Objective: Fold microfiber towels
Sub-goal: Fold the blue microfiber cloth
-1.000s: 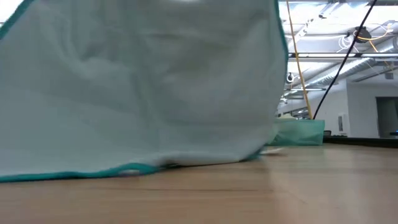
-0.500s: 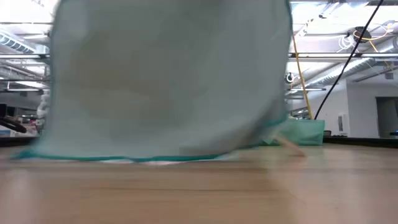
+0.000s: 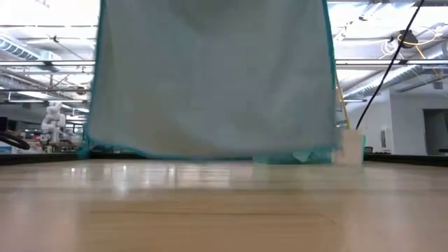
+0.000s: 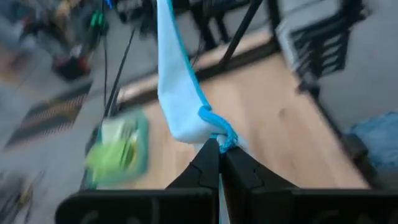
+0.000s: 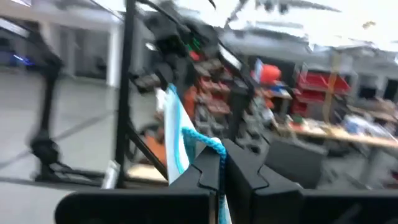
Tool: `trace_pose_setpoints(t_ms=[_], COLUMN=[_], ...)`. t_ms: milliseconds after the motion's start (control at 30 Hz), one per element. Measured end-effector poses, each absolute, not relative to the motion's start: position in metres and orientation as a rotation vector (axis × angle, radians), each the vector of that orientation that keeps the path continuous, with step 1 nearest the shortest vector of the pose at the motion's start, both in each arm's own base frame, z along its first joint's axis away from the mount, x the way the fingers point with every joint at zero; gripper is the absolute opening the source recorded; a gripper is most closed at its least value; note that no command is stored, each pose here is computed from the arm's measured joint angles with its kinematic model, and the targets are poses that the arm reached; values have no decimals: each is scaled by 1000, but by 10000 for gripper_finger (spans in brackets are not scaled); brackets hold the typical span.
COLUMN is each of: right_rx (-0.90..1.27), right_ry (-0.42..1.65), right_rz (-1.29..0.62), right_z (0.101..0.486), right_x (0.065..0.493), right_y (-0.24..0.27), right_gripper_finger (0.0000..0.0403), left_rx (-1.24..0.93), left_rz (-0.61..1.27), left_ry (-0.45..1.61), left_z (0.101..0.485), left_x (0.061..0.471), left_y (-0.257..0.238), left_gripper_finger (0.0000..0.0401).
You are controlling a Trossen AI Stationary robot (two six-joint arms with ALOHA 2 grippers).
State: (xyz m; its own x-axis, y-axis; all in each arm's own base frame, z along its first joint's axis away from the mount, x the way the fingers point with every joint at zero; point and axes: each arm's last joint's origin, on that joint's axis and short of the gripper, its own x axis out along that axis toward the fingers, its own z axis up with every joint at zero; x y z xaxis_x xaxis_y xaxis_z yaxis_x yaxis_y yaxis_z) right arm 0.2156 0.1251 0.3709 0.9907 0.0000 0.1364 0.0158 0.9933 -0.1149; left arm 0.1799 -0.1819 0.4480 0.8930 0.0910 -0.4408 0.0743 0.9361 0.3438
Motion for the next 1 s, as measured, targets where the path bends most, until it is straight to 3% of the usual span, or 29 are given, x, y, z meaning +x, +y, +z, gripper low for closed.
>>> trace_pose_setpoints(t_ms=[133, 400, 733, 1000], right_rx=[-136, -148, -135, -200], right_ry=[-170, -134, 62, 209], right_rz=[-31, -121, -291, -494], right_z=[392, 404, 356, 297], right_x=[214, 214, 236, 244], right_y=[144, 156, 118, 62], right_gripper_finger=[6, 6, 6, 6], left_rx=[415, 354, 319, 343], left_rz=[-2, 188, 581, 688], left_ry=[375, 331, 610, 841], left_z=[459, 470, 427, 364], left_x=[171, 155, 171, 195], left_y=[-188, -160, -98, -68], left_gripper_finger=[5, 5, 5, 5])
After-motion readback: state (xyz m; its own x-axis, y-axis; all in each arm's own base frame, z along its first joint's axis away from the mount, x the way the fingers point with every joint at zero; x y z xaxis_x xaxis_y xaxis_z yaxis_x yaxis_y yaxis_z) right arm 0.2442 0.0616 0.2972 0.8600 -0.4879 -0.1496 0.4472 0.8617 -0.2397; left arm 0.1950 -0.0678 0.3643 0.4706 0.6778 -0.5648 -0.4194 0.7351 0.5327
